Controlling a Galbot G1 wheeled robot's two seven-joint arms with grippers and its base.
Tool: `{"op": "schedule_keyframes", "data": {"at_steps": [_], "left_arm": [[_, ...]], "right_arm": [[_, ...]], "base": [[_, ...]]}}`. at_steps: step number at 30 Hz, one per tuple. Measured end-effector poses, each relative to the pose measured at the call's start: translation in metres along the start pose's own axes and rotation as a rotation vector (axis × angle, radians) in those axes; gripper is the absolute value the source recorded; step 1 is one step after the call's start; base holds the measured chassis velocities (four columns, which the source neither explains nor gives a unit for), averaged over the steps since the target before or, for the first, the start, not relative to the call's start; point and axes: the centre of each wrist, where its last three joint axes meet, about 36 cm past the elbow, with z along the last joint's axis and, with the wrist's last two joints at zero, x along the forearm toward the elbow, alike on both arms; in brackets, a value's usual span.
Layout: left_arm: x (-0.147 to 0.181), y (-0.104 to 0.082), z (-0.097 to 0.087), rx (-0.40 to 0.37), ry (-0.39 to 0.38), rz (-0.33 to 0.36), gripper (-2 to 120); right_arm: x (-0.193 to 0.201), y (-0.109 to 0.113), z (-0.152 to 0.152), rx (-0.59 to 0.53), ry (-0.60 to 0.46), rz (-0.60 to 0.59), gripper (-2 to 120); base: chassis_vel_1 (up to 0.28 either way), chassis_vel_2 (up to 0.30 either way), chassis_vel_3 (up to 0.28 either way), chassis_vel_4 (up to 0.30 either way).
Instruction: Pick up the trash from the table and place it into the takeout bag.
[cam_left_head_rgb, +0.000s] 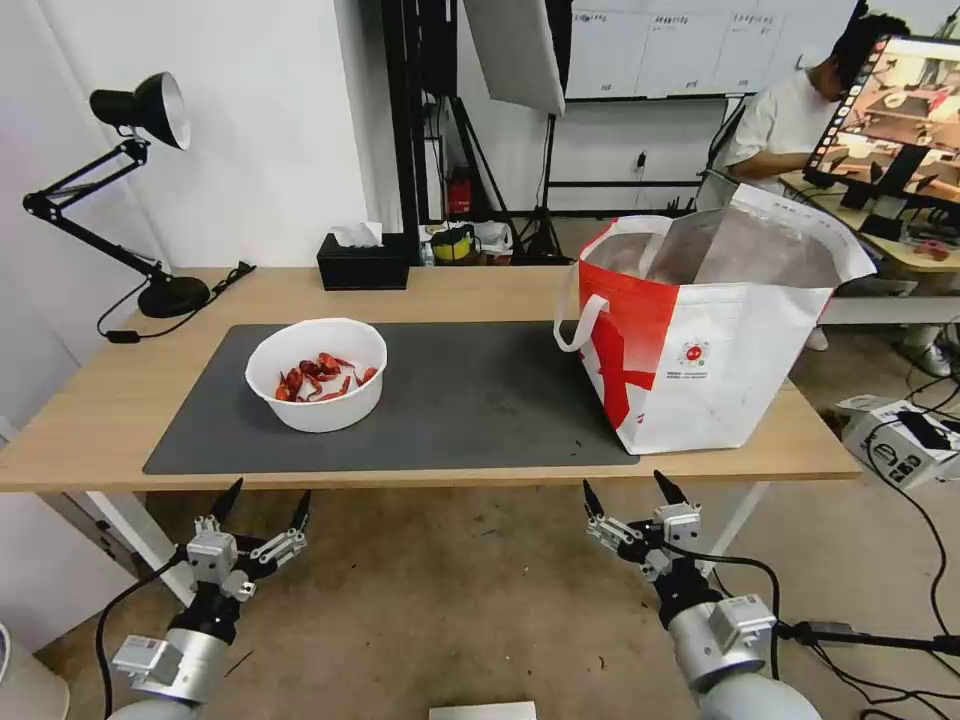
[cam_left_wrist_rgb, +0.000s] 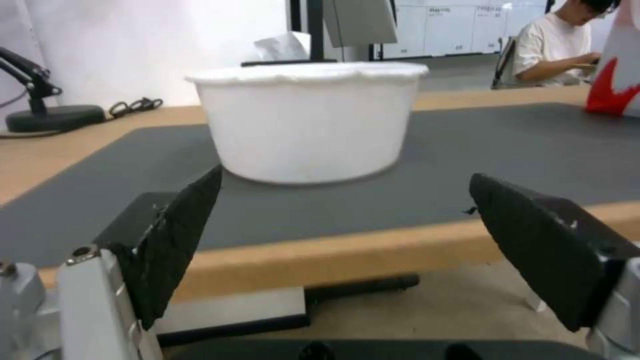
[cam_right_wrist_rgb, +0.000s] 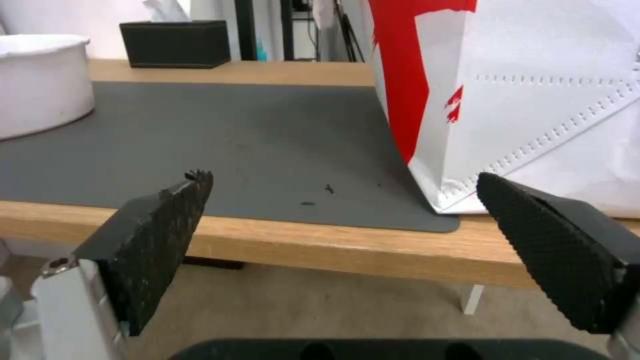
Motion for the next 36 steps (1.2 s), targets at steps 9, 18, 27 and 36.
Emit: {"op": "schedule_keyframes", "data": {"at_steps": [9,18,27,36], "left_arm": [[-0.059,0.049,-0.07,0.001,-0.021,-0.071,100],[-0.108,0.077,-0.118,0.037,0.117,-0.084,100],[-0.165,0.088,-0.156,0.236,0.301,-0.075,100],[-0.211,0.11,-0.175,0.226,0.553,-0.119,100]], "right_arm": [[0.0,0.0,0.0,0.0,0.0,0.001,100],[0.0,0.0,-0.001,0.0,0.0,0.001,100],[0.0,0.0,-0.001,-0.001,0.0,0.0,100],[0.0,0.0,-0.001,-0.001,-0.001,0.0,100]], "base": [[0.0,0.0,0.0,0.0],[0.0,0.0,0.0,0.0],[0.0,0.0,0.0,0.0],[0.0,0.0,0.0,0.0]]}}
